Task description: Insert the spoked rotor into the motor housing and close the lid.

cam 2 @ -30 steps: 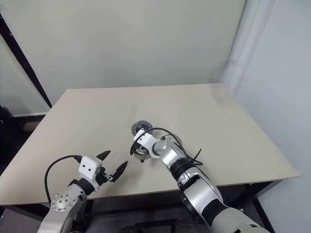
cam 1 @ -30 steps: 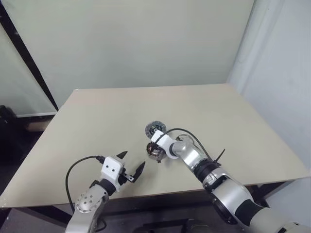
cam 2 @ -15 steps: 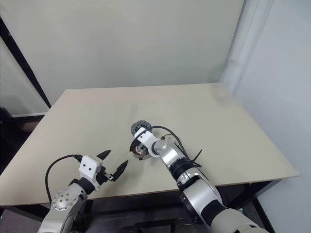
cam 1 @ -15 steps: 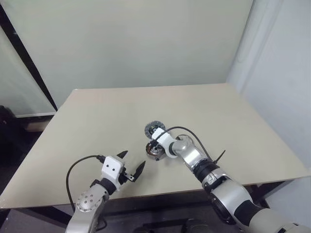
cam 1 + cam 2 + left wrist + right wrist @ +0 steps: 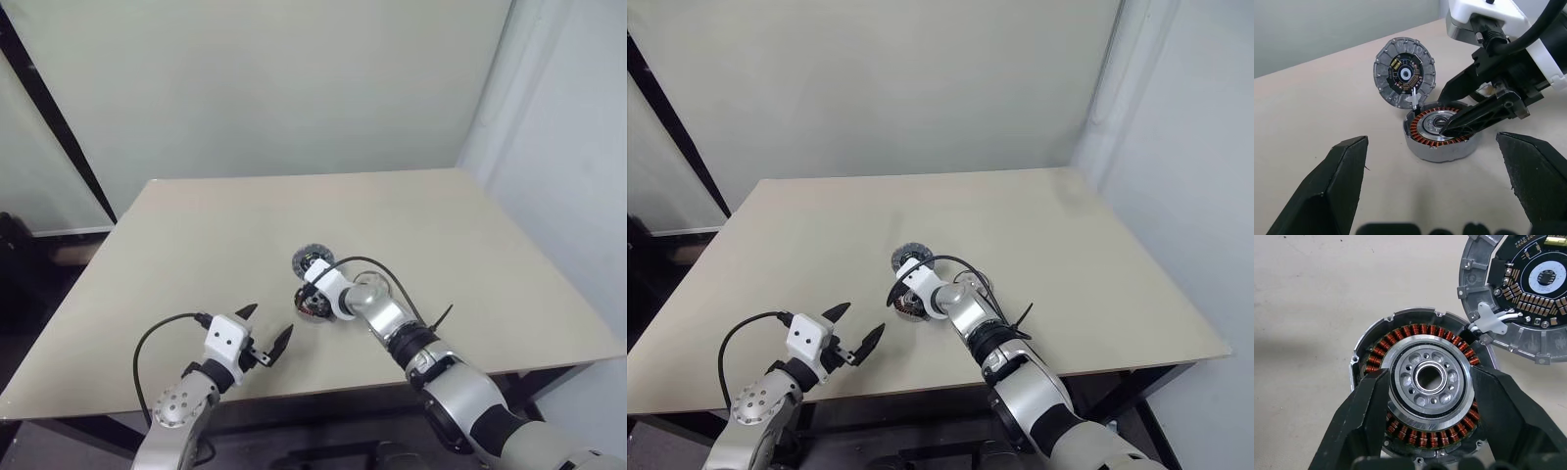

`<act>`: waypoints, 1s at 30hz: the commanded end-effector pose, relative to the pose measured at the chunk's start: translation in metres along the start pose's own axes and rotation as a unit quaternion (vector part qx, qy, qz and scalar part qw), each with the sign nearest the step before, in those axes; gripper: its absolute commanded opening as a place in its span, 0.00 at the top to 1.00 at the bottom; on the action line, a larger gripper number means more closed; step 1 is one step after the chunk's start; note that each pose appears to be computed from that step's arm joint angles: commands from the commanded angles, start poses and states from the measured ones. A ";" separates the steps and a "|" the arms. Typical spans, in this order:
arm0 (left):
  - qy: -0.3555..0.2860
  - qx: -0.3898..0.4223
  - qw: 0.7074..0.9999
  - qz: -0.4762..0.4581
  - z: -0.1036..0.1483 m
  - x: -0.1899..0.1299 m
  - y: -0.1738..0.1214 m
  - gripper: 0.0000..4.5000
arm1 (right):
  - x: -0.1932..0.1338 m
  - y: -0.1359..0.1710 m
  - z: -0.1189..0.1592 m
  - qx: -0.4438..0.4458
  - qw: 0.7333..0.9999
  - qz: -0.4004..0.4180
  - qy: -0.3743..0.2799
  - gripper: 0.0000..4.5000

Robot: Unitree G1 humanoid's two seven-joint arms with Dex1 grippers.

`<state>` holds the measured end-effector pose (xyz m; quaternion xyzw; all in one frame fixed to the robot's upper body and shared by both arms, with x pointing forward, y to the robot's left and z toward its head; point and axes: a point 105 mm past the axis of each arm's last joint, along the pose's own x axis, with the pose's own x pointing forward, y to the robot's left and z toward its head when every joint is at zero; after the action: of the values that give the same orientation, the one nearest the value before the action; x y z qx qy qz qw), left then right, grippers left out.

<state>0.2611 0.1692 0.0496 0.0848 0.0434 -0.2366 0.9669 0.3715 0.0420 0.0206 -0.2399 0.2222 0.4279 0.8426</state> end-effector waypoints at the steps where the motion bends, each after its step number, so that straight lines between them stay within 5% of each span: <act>1: -0.024 0.016 1.000 0.000 0.014 0.002 0.001 0.00 | -0.002 -0.006 0.015 -0.001 1.000 -0.013 -0.028 0.35; 21: -0.026 0.018 0.999 -0.001 0.015 0.002 0.001 0.00 | 0.003 -0.009 0.003 0.028 0.999 -0.031 -0.012 0.35; 30: -0.026 0.018 0.999 -0.002 0.015 0.002 0.000 0.00 | 0.004 -0.006 0.001 0.040 0.999 -0.023 -0.010 1.00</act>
<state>0.2606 0.1693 0.0490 0.0846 0.0446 -0.2364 0.9669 0.3758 0.0338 0.0109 -0.2122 0.2371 0.4045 0.8574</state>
